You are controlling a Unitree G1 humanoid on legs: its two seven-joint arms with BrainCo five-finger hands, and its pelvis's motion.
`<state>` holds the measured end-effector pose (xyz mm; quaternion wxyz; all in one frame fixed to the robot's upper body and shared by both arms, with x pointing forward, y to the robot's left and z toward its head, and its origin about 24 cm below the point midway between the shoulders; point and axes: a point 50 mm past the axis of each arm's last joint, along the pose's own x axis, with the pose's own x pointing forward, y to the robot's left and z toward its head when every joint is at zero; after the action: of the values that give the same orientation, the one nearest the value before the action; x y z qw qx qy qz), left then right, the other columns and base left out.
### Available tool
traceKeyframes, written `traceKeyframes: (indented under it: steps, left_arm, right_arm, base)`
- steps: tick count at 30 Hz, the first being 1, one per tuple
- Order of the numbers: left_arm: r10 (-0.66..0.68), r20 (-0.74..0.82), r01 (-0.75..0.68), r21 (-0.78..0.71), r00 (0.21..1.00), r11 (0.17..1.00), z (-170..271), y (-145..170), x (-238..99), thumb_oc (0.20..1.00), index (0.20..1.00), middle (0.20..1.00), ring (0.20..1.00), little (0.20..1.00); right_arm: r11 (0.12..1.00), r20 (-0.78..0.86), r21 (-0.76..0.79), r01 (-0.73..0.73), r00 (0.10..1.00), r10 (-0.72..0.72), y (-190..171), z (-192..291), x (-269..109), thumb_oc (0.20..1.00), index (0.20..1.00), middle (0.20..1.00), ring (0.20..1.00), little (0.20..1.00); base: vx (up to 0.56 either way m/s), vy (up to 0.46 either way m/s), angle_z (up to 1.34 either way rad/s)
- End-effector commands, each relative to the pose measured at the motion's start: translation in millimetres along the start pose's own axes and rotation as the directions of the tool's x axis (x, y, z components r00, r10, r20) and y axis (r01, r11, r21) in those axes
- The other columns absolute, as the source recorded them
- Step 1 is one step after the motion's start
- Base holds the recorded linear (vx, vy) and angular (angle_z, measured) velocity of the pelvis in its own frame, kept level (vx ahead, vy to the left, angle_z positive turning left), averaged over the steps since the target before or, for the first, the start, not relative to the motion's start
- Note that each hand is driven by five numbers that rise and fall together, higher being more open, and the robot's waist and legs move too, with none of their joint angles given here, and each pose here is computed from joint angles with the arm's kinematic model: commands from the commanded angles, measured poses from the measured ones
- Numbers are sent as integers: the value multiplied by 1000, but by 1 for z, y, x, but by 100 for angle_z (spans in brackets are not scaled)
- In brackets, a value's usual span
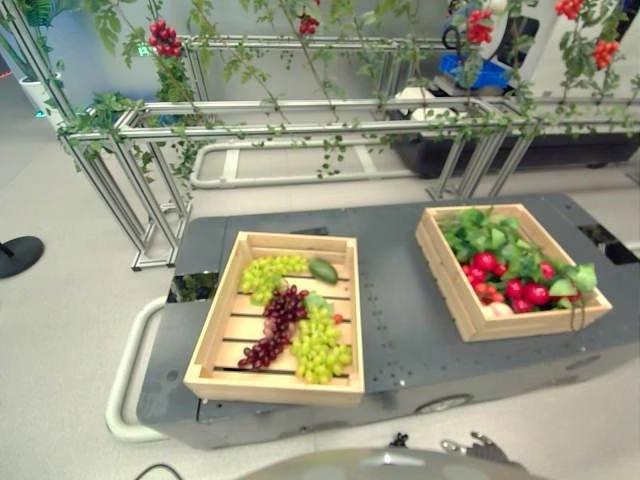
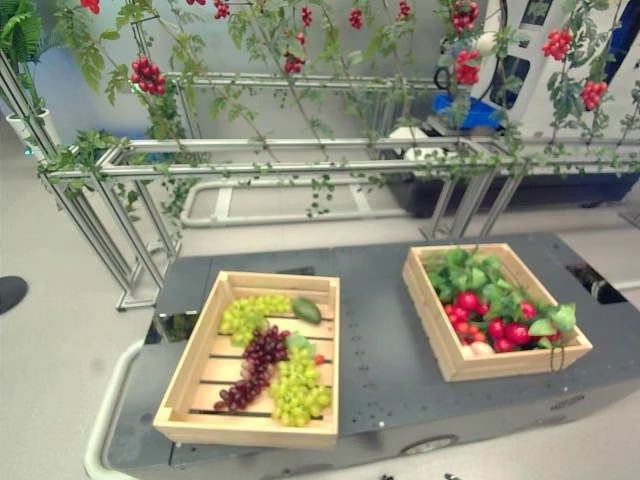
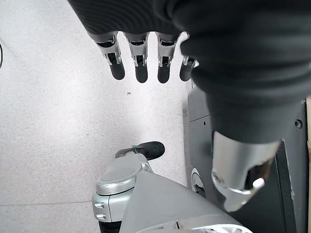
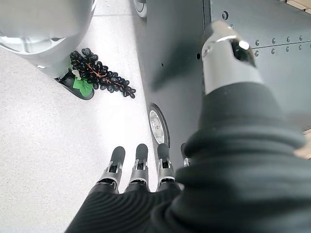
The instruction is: Pick up the fruits from the basket on one side to the basket on the other side
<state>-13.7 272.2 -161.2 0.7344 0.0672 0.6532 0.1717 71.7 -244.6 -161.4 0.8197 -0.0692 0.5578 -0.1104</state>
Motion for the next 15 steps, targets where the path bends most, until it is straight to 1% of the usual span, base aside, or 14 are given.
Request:
traceKeyframes:
  steps: [1,5,15]
  left_arm:
    - [-2,9,2,19,1000,1000,5,-5,1,1000,1000,1000,1000,1000]
    - [-2,18,2,-2,1000,1000,7,-4,1,1000,1000,1000,1000,1000]
    - [-3,8,3,30,1000,1000,4,-5,0,1000,1000,1000,1000,1000]
  right_arm:
    - [1000,73,-13,-10,997,11,9,30,5,1000,1000,1000,1000,1000]
    - [1000,66,-13,-3,998,4,7,29,5,1000,1000,1000,1000,1000]
    - [1000,59,-22,-2,998,4,9,26,5,1000,1000,1000,1000,1000]
  base:
    - [0,0,0]
    - [0,0,0]
    - [0,0,0]
